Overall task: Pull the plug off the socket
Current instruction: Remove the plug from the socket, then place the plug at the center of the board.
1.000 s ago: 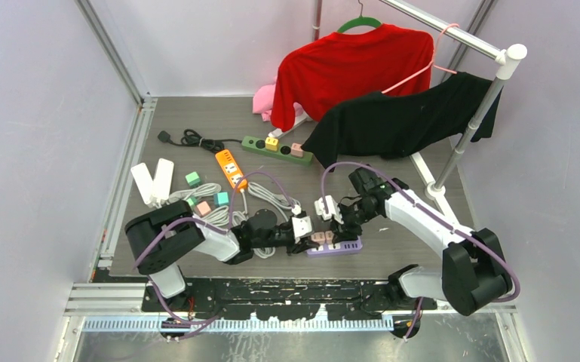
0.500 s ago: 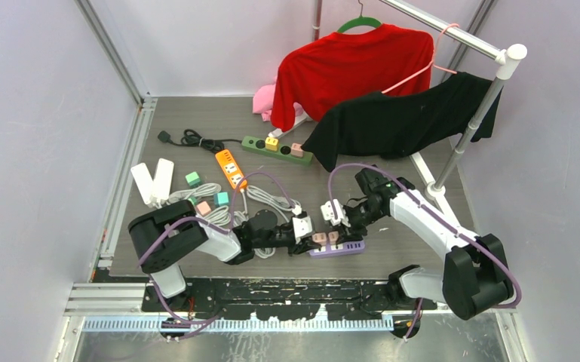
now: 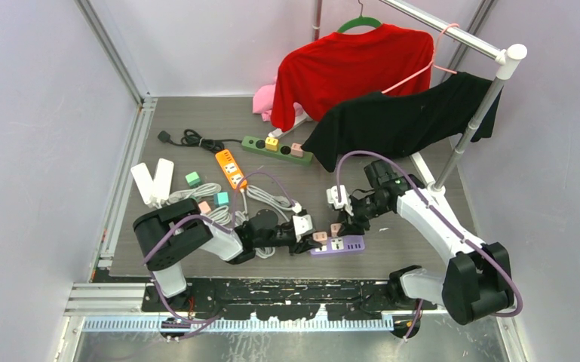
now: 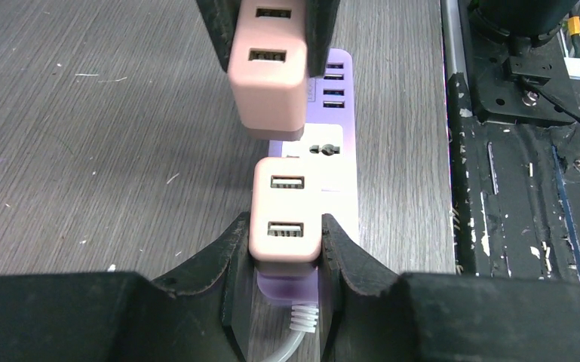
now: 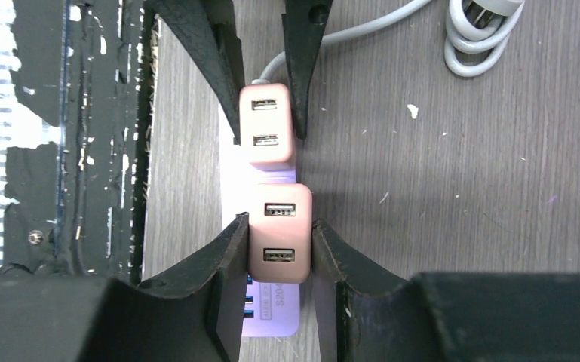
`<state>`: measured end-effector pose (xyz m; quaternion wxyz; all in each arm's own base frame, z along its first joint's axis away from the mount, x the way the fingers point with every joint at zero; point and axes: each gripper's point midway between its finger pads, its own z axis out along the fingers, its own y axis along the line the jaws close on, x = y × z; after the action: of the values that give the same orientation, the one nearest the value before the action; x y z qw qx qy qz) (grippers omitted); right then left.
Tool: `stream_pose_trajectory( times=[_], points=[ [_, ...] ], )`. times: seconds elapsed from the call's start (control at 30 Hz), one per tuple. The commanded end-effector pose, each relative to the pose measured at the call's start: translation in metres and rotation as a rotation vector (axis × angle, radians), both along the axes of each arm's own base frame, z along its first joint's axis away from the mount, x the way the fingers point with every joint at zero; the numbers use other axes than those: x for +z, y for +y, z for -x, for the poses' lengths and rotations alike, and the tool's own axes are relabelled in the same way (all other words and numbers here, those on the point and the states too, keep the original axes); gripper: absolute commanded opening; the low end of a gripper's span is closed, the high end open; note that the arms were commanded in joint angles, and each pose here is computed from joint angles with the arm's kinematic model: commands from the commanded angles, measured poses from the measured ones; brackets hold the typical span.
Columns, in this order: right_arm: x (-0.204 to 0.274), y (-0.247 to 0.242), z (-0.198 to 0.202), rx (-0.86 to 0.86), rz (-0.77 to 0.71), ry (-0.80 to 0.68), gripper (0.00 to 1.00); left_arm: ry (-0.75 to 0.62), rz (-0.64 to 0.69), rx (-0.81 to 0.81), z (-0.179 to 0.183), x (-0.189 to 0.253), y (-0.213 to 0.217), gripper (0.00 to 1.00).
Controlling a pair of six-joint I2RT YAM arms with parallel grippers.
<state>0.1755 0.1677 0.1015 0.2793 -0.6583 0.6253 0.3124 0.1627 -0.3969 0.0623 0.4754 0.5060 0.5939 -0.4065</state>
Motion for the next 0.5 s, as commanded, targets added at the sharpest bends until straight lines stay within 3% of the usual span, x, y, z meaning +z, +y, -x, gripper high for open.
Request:
stream_pose_trajectory(
  times=[0.0,0.1,0.17,0.27,0.43,0.47],
  points=[
    [0.029,0.01,0.01,0.039,-0.093,0.016,0.01,0.064,-0.042,0.046,0.001,-0.013,0.012,0.09],
    [0.042,0.014,0.006,-0.023,-0.12,0.071,0.01,0.096,0.032,0.102,-0.005,0.015,0.009,0.5],
    [0.05,0.015,0.0,-0.087,-0.141,0.113,0.01,0.11,0.067,0.13,-0.008,0.034,0.009,0.66],
    [0.06,0.018,-0.004,-0.151,-0.171,0.167,0.01,0.145,0.095,0.14,-0.007,0.059,0.009,0.73],
    [0.064,0.017,-0.008,-0.197,-0.177,0.188,0.02,0.309,0.089,0.204,0.0,0.092,0.018,0.76],
    [0.065,0.017,-0.009,-0.201,-0.178,0.186,0.02,0.363,0.127,0.229,0.001,0.115,0.02,0.76]
  ],
)
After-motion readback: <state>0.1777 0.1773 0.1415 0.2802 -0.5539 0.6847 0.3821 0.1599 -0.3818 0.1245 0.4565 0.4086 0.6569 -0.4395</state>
